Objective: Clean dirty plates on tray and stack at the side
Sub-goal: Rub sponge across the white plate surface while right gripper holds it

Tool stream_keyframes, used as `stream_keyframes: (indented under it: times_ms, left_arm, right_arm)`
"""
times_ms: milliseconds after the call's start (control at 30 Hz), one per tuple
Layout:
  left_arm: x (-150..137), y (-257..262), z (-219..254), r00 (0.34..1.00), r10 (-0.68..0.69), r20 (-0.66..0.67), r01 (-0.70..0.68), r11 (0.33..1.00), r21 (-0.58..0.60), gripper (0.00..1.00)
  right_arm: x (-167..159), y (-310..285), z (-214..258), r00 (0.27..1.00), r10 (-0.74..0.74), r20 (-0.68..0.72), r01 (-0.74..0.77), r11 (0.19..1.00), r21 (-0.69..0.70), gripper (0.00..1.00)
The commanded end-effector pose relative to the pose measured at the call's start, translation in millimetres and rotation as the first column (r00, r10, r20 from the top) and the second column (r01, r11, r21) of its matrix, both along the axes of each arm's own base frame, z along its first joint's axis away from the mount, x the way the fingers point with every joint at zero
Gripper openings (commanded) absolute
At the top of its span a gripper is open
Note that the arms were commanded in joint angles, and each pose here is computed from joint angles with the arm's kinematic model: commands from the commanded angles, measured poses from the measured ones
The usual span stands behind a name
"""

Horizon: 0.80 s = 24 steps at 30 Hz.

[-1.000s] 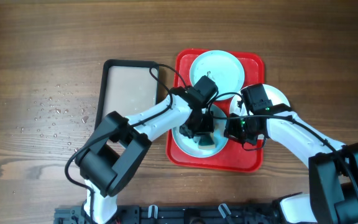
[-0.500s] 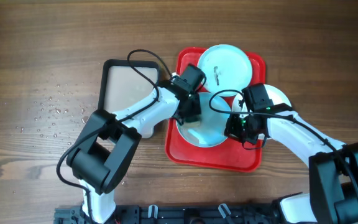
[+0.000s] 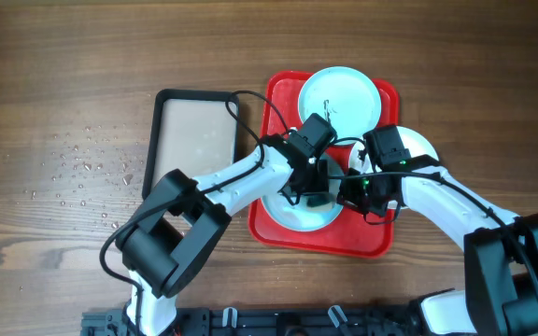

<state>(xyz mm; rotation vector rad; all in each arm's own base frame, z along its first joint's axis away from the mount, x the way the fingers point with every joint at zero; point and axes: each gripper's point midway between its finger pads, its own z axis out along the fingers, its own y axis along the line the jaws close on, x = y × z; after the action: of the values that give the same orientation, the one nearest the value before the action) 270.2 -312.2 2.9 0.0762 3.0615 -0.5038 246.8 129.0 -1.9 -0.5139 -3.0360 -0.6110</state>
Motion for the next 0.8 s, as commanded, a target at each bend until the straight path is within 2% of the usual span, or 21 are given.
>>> stream_keyframes:
  times_ms: [0,67,133,200,300,367,467,567,633,700,767]
  left_arm:
    - [8.4,90.0,-34.7,0.994,0.1,0.042,-0.109,0.927,0.36,0.04]
    - [22.9,126.1,-29.0,0.985,0.107,0.133,-0.159,0.854,0.495,0.04]
    - [34.0,147.3,-22.1,0.974,0.09,0.208,-0.196,0.794,0.575,0.04]
    - [41.3,155.1,-17.3,0.964,0.075,0.256,-0.22,0.764,0.606,0.04]
    - [45.0,154.5,-16.5,0.954,0.099,0.283,-0.256,0.762,0.595,0.04]
    - [35.9,140.7,-23.8,0.965,0.141,0.22,-0.241,0.808,0.537,0.04]
    - [1.0,94.0,-34.7,0.985,0.172,-0.03,-0.152,0.929,0.338,0.04]
    - [-19.1,65.8,-31.5,0.982,0.085,-0.167,-0.053,0.981,0.189,0.04]
    - [-27.4,53.9,-28.1,0.979,-0.015,-0.204,0.037,0.994,0.108,0.04]
    - [-27.2,55.5,-28.5,0.977,-0.122,-0.178,0.141,0.985,0.1,0.04]
    - [-27.9,54.7,-28.7,0.975,-0.138,-0.172,0.157,0.982,0.101,0.04]
  right_arm:
    - [-5.2,-13.2,-13.1,1.0,-0.007,-0.022,0.005,0.997,-0.08,0.04]
    - [-5.2,-13.1,-13.1,1.0,-0.007,-0.022,0.005,0.997,-0.079,0.05]
    - [-5.2,-13.2,-13.1,1.0,-0.007,-0.022,0.005,0.997,-0.08,0.04]
    - [-5.2,-13.1,-13.1,1.0,-0.007,-0.022,0.006,0.997,-0.079,0.04]
    - [-5.2,-13.2,-13.1,1.0,-0.007,-0.022,0.005,0.997,-0.08,0.04]
    - [-5.3,-13.2,-13.1,1.0,-0.007,-0.022,0.005,0.997,-0.08,0.04]
    - [-5.4,-13.1,-13.1,1.0,-0.007,-0.023,0.005,0.997,-0.079,0.04]
    - [-5.2,-13.2,-13.1,1.0,-0.008,-0.022,0.006,0.997,-0.08,0.04]
    - [-5.1,-13.1,-13.1,1.0,-0.01,-0.023,0.008,0.997,-0.079,0.04]
    - [-2.8,-12.4,-12.6,1.0,-0.024,-0.018,0.022,0.997,-0.075,0.04]
    - [-0.2,-11.1,-12.1,0.999,-0.036,-0.011,0.035,0.997,-0.068,0.04]
